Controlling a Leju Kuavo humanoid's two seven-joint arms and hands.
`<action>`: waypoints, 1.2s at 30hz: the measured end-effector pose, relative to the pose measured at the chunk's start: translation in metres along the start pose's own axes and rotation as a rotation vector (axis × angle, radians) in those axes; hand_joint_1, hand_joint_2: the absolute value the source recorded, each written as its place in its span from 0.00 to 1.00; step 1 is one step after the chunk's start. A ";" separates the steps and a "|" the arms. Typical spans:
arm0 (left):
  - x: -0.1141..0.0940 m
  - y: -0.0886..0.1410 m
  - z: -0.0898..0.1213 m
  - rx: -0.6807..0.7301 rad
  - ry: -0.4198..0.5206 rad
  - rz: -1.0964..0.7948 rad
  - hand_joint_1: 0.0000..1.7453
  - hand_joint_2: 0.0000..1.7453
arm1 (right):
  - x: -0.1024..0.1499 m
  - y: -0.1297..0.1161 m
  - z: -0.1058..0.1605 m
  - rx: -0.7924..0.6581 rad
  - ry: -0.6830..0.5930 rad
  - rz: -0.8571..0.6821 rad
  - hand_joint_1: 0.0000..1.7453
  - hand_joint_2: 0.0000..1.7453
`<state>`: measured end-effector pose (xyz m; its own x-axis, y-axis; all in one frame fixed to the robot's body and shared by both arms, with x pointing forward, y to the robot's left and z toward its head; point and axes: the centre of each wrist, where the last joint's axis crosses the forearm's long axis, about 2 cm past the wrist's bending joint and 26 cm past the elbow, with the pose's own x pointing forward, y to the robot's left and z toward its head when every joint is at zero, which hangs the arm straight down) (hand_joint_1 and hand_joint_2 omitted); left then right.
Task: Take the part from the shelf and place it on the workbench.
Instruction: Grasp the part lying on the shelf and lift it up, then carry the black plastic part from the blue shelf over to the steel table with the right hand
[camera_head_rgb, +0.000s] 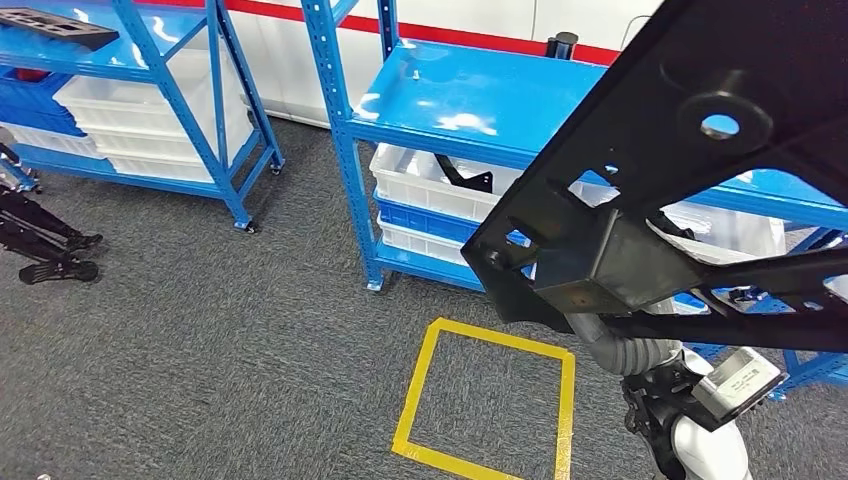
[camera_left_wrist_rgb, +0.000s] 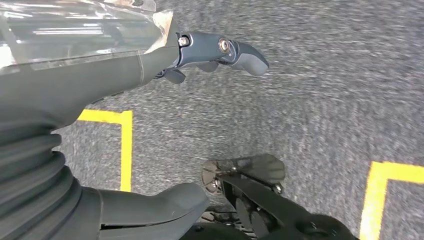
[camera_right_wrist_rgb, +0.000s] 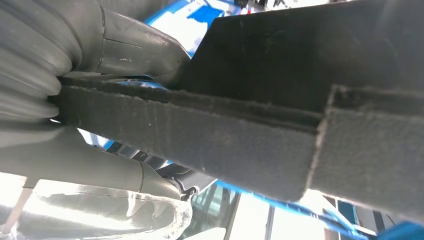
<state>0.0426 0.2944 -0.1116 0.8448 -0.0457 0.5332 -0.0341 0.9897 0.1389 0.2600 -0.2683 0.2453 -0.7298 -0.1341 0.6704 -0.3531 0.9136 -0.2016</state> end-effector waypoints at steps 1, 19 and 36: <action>0.000 0.000 0.000 0.000 0.001 0.000 0.00 1.00 | 0.000 0.000 0.000 0.000 0.000 -0.001 1.00 1.00; -0.004 -0.001 0.002 -0.010 -0.001 -0.011 0.00 1.00 | 0.002 -0.001 0.014 -0.001 0.005 0.003 1.00 1.00; -0.006 0.001 0.003 -0.015 -0.022 -0.023 0.00 1.00 | 0.013 -0.004 0.031 -0.043 -0.002 0.047 1.00 1.00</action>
<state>0.0358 0.2948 -0.1123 0.8332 -0.0717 0.5483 -0.0063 0.9903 0.1390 0.2338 -0.2862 0.2324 -0.7463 -0.0915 0.6592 -0.2928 0.9347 -0.2017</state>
